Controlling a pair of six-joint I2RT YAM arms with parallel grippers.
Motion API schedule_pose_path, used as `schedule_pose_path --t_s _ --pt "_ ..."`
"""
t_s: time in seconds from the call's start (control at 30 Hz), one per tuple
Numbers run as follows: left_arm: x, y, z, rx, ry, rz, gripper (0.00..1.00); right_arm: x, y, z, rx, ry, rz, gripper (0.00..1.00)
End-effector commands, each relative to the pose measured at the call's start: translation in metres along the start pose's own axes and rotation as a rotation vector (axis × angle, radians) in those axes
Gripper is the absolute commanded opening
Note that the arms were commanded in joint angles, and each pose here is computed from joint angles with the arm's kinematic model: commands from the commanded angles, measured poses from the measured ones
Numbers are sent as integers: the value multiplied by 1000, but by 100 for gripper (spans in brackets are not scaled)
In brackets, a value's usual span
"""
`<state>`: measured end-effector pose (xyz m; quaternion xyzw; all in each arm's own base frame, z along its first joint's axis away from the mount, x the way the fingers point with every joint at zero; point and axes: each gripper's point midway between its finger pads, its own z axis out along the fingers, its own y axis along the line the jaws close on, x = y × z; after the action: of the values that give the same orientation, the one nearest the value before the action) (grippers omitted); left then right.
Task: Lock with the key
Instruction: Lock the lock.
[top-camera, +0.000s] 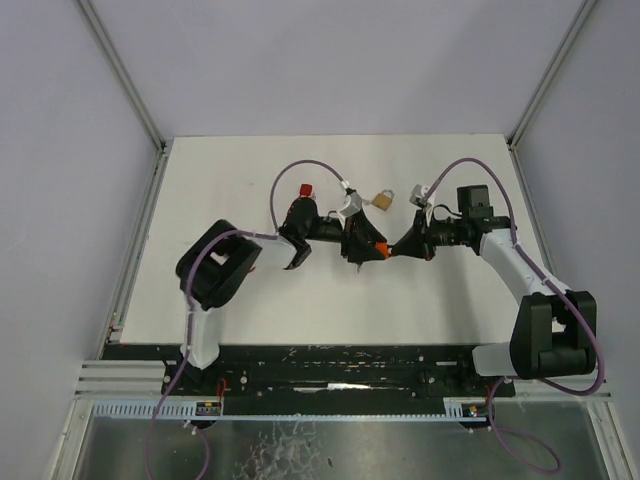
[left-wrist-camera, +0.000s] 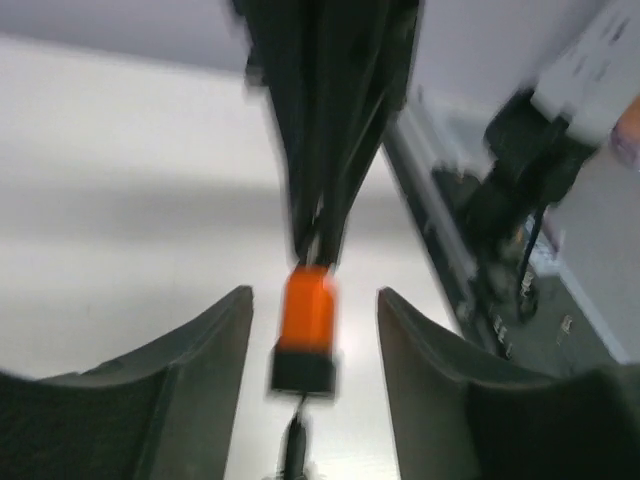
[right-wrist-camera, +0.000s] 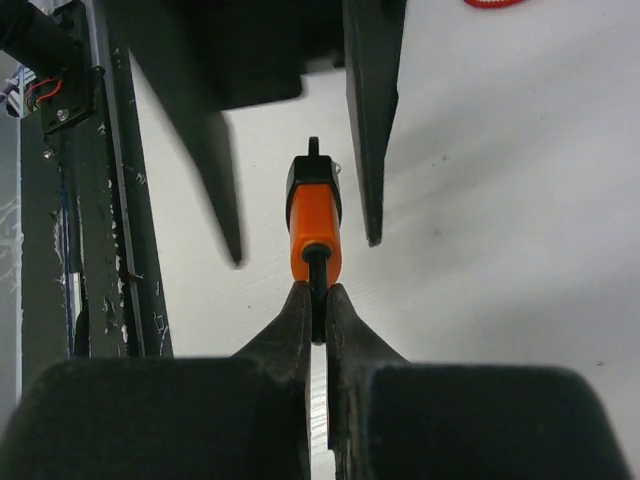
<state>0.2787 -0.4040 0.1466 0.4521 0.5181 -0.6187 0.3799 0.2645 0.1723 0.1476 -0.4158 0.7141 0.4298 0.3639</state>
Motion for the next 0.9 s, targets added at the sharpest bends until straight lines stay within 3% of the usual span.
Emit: schedule_pose_path --t_s 0.0,0.13,0.23,0.33,0.4,0.6,0.87 --pt "-109 -30 11 -138 -196 448 63 -25 12 -23 -32 -51 -80 0" --pt "-108 -36 -10 -235 -179 497 74 -28 13 -37 11 -47 -137 0" --pt "-96 -47 -23 -257 -172 517 74 -35 18 -49 16 -72 -163 0" --pt "-87 -55 -23 -222 -161 509 68 -40 21 -58 24 -104 -175 0" --pt "-81 -55 -20 -201 -154 493 58 -41 22 -64 41 -112 -180 0" --pt "-70 -44 -13 -213 -123 442 56 -41 25 -72 54 -116 -257 0" --pt "-45 -28 11 -204 2 389 48 -39 28 -71 46 -120 -285 0"
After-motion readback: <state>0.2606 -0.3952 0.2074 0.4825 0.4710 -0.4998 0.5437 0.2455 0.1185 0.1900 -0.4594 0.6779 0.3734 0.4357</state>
